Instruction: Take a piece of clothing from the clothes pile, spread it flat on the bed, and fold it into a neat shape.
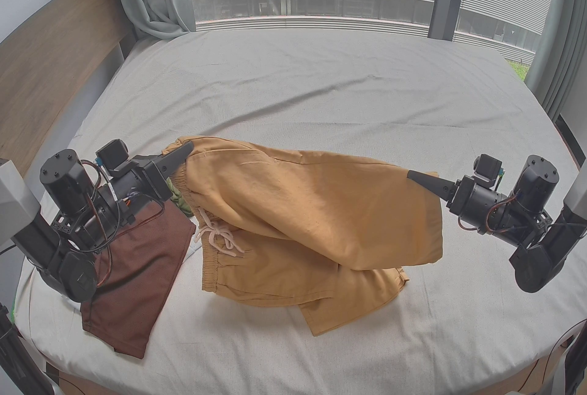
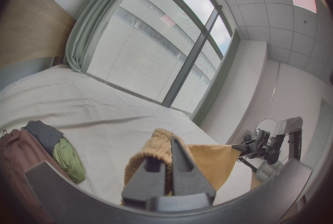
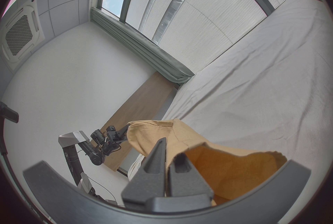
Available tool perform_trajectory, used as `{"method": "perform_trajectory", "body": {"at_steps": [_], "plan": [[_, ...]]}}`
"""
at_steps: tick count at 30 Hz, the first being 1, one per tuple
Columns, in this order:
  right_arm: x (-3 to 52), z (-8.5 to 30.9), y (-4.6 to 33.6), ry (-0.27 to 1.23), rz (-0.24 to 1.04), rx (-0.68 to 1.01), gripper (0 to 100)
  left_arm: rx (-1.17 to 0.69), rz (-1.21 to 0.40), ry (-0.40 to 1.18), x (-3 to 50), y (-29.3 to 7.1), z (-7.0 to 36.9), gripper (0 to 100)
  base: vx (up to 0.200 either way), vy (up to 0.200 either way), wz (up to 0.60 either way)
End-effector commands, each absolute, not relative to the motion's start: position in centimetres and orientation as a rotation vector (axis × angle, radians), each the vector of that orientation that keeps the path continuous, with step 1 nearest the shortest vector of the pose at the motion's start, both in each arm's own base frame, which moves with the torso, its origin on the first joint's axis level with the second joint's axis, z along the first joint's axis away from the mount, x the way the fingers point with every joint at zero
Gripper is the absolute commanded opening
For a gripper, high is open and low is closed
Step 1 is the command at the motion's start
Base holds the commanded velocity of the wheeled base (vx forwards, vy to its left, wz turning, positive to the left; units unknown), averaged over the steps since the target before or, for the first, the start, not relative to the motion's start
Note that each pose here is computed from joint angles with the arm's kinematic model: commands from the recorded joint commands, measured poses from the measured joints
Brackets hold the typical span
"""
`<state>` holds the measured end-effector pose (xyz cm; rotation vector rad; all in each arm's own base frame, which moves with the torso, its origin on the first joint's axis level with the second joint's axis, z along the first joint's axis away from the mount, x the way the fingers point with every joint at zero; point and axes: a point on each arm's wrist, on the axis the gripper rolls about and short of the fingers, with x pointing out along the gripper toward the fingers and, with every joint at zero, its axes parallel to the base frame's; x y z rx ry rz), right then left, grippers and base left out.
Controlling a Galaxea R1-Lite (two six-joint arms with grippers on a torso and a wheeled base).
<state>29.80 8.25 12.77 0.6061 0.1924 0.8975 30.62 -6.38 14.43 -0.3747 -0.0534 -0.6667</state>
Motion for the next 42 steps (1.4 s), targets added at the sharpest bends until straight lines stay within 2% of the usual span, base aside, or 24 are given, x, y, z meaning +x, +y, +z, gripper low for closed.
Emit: {"method": "perform_trajectory", "body": {"at_steps": [1,16,42], "plan": [[29.0,14.3,8.1,0.145,0.914,0.594,0,-0.371,-0.671,-0.067,30.5,-6.4,14.8,0,0.0,0.0,0.0],[27.5,17.4,7.5,0.038,0.933,0.567,0,-0.36,-0.69,-0.1,29.8,-6.1,15.9,0,0.0,0.0,0.0],[27.9,17.9,6.1,0.0,0.885,0.557,0,-0.34,-0.708,-0.094,29.8,-4.8,16.0,0,0.0,0.0,0.0]]}}
